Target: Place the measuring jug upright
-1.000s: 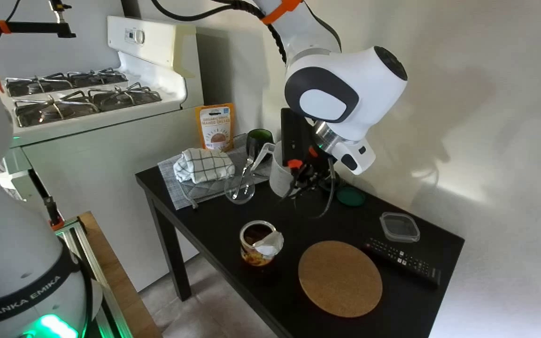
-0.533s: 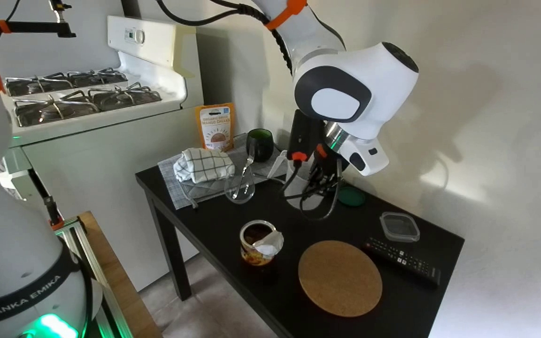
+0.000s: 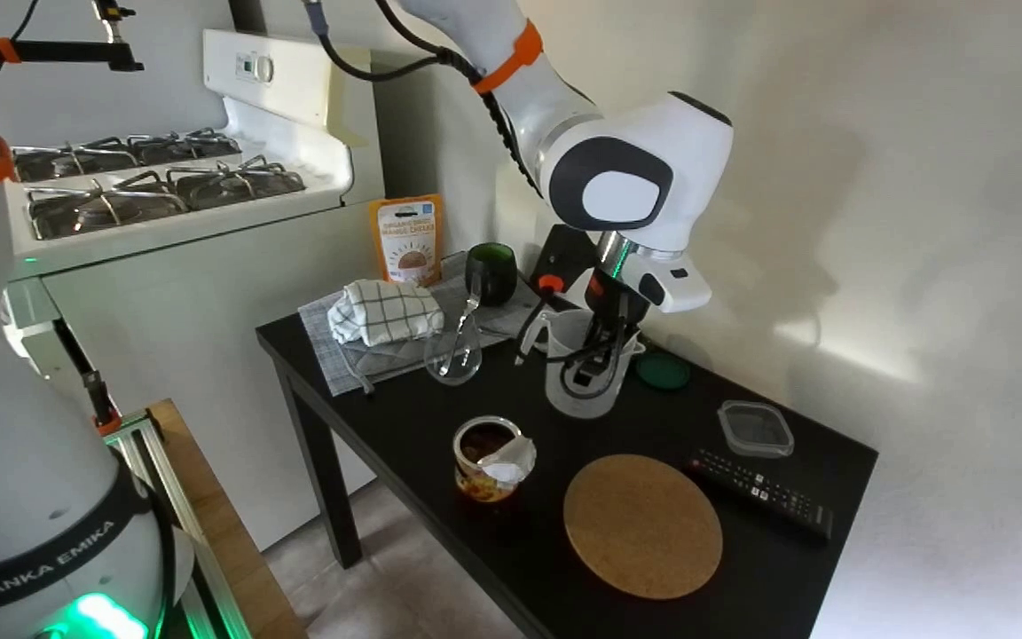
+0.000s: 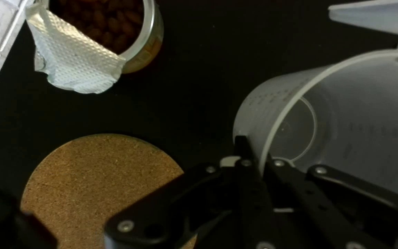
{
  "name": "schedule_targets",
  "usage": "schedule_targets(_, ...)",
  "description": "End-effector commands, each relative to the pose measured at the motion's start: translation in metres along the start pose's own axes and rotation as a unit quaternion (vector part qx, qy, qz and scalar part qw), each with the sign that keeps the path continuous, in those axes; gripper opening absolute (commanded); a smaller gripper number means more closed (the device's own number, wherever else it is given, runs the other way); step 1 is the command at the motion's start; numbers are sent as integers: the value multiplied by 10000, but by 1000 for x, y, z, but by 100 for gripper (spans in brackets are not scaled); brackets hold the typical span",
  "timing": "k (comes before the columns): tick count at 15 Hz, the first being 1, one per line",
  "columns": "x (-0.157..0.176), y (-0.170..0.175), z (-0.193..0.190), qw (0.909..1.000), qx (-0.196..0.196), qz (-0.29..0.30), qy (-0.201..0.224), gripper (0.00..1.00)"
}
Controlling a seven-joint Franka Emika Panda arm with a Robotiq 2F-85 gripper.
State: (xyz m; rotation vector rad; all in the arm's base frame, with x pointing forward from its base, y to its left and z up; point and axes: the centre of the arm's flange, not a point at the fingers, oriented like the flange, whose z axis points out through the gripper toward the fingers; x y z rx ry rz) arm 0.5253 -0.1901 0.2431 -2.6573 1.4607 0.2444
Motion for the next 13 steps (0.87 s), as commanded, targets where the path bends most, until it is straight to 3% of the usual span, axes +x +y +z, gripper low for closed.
schedule_targets(1,12,0,6,9999,-18,-106,-110,28)
schedule_targets(2,12,4,1,9999,-18,-101,-69,29)
schedule_targets(4,6,15,-17,9999,6,-125,87,43)
schedule_targets(6,-13,23,-40,9980,133,-535,320,58)
schedule_targets(11,-85,36,-93,9779,-131,-1981,648,95)
schedule_targets(12,-98,37,-99,9718,-223,-2236,719,100)
schedule_targets(13,-55,18,-86,9815,-115,-1797,649,86)
